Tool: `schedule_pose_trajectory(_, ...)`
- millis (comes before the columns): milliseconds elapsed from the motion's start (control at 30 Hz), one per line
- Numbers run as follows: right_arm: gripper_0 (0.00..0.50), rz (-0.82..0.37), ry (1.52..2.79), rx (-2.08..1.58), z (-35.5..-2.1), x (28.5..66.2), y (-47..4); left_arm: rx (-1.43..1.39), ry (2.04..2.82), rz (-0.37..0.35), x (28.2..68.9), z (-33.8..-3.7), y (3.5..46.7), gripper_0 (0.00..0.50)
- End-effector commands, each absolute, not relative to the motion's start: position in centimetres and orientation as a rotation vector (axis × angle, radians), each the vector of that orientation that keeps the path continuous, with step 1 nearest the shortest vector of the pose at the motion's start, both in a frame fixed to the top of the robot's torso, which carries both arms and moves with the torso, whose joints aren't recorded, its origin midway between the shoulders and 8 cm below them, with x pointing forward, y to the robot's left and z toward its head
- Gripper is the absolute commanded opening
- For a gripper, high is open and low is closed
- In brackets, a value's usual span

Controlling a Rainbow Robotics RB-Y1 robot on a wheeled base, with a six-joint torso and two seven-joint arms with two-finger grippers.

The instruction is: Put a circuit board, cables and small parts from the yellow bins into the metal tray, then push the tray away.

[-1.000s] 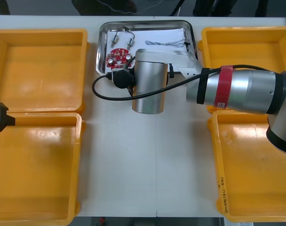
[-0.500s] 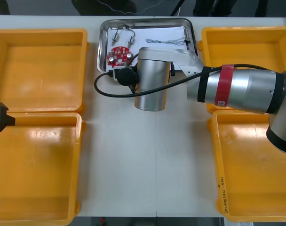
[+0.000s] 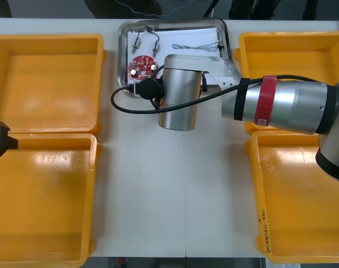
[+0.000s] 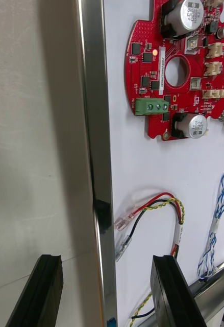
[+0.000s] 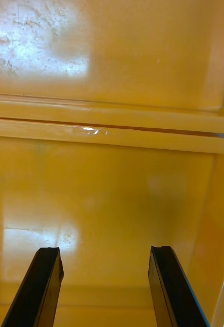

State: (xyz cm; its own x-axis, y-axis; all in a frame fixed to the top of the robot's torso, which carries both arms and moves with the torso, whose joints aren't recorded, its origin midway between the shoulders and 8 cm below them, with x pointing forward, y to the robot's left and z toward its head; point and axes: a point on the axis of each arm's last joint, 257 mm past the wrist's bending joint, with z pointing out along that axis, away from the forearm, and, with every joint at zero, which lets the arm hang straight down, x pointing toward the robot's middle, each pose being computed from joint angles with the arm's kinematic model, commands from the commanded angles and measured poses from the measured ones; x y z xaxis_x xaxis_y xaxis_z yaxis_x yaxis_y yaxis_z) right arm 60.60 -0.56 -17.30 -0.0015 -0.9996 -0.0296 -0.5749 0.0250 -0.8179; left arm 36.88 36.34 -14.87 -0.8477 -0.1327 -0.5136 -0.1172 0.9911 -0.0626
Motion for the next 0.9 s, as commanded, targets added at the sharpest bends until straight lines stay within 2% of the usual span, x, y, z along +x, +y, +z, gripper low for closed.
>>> schedule_pose_trajectory(33,0.5,-0.847,1.61,-1.628,-13.6,59.9,1.4,-0.06,2.576,0.061,36.3,-13.6,37.8,0.5)
schedule_pose_trajectory(333,0.5,-0.861,1.658,-1.649,-12.3,55.3,1.9,-0.06,2.576,0.061,36.3,-13.6,37.8,0.5)
schedule_pose_trajectory(600,0.5,-0.734,1.768,-1.661,-12.6,50.0,2.5,-0.06,2.576,0.061,36.3,-13.6,37.8,0.5)
schedule_pose_trajectory(900,0.5,-0.595,1.978,-1.535,-12.3,44.7,2.3,-0.06,2.576,0.061,36.3,-13.6,37.8,0.5)
